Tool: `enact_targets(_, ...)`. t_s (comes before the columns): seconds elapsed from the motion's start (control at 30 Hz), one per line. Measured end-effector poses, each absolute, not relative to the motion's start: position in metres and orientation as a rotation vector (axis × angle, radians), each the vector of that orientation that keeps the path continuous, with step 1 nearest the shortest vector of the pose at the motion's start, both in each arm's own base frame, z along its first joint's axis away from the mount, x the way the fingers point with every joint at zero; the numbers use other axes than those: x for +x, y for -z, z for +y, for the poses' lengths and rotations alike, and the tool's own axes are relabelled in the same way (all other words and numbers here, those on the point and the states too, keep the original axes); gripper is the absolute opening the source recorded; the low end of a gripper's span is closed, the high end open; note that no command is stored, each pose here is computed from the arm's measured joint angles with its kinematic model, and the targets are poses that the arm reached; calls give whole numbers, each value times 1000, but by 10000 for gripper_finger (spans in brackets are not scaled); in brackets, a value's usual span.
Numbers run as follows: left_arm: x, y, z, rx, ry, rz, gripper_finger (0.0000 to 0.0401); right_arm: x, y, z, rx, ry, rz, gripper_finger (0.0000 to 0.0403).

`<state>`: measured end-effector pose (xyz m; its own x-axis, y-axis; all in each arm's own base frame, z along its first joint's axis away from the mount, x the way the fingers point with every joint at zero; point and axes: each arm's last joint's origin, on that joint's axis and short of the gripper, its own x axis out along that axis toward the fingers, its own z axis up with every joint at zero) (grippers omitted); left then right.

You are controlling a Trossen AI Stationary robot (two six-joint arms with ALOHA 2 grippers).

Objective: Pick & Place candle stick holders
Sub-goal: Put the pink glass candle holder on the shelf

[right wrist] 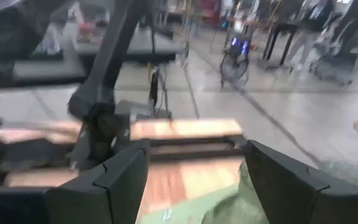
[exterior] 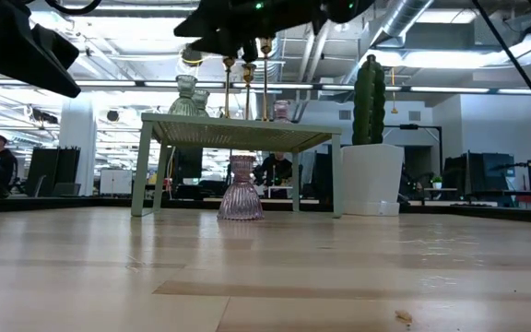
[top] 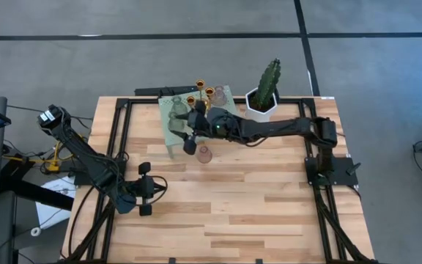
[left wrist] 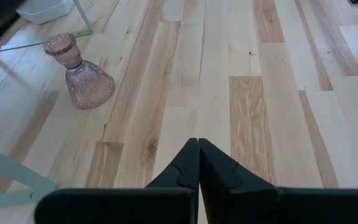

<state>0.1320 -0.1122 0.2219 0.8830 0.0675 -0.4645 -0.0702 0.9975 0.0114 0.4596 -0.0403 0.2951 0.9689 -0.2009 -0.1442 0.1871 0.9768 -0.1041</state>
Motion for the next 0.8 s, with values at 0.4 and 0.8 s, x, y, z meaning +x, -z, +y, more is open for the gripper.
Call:
enact_targets(0.4,132,-222,-112,-6,-73,483,2,412,-302,11,25,-126,604,221)
enact_targets(0.8,140,-211,-117,89,-196,466,2,354,-229,67,-82,209,867,16)
